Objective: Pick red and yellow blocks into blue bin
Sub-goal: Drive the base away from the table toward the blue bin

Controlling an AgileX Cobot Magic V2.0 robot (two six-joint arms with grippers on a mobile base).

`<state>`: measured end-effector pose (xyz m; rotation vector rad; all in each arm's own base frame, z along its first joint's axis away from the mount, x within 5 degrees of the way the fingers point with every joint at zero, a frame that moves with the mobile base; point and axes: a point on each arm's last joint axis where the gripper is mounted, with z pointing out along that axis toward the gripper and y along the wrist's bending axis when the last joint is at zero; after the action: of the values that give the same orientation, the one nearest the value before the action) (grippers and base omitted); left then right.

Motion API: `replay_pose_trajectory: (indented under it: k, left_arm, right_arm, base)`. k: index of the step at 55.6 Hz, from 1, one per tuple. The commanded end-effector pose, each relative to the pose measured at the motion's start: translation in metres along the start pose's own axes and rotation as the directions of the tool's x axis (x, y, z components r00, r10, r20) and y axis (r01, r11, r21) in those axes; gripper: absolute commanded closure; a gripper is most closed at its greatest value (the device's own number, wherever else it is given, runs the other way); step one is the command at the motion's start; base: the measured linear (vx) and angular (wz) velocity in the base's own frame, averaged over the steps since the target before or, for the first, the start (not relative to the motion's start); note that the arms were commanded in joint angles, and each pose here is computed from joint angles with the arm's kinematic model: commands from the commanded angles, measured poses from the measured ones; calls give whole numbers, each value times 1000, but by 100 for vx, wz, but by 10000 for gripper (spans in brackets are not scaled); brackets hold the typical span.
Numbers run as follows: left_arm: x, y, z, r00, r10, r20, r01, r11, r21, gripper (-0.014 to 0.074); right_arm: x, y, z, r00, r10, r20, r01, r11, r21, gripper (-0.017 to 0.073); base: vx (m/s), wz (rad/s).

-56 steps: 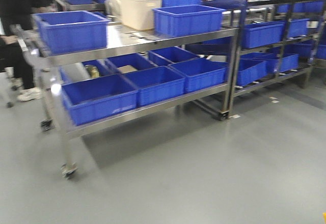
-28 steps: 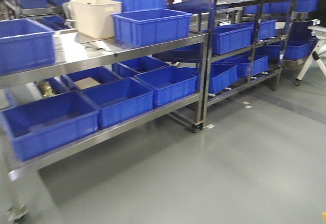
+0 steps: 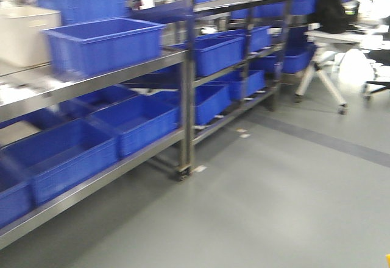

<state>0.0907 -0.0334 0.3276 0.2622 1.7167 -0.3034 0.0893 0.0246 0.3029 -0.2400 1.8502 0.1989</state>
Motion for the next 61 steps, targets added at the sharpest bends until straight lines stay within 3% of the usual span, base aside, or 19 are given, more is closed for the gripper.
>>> replay_pose_trajectory:
  k: [1, 33, 61]
  left_arm:
    - [-15, 0, -1, 995, -20, 95, 20, 1000, 0, 594]
    - [-15, 0, -1, 995, -20, 94, 20, 1000, -1, 594]
    - [-15, 0, -1, 995, -20, 94, 20, 1000, -1, 594]
  right_arm:
    - [-16, -1, -3, 994, -15, 106, 13, 1000, 14, 570]
    - [-16, -1, -3, 994, -15, 106, 13, 1000, 14, 570]
    - [-16, -1, -3, 994, -15, 106, 13, 1000, 14, 570]
  base:
    - [57, -55]
    - [55, -50]
    - [55, -9]
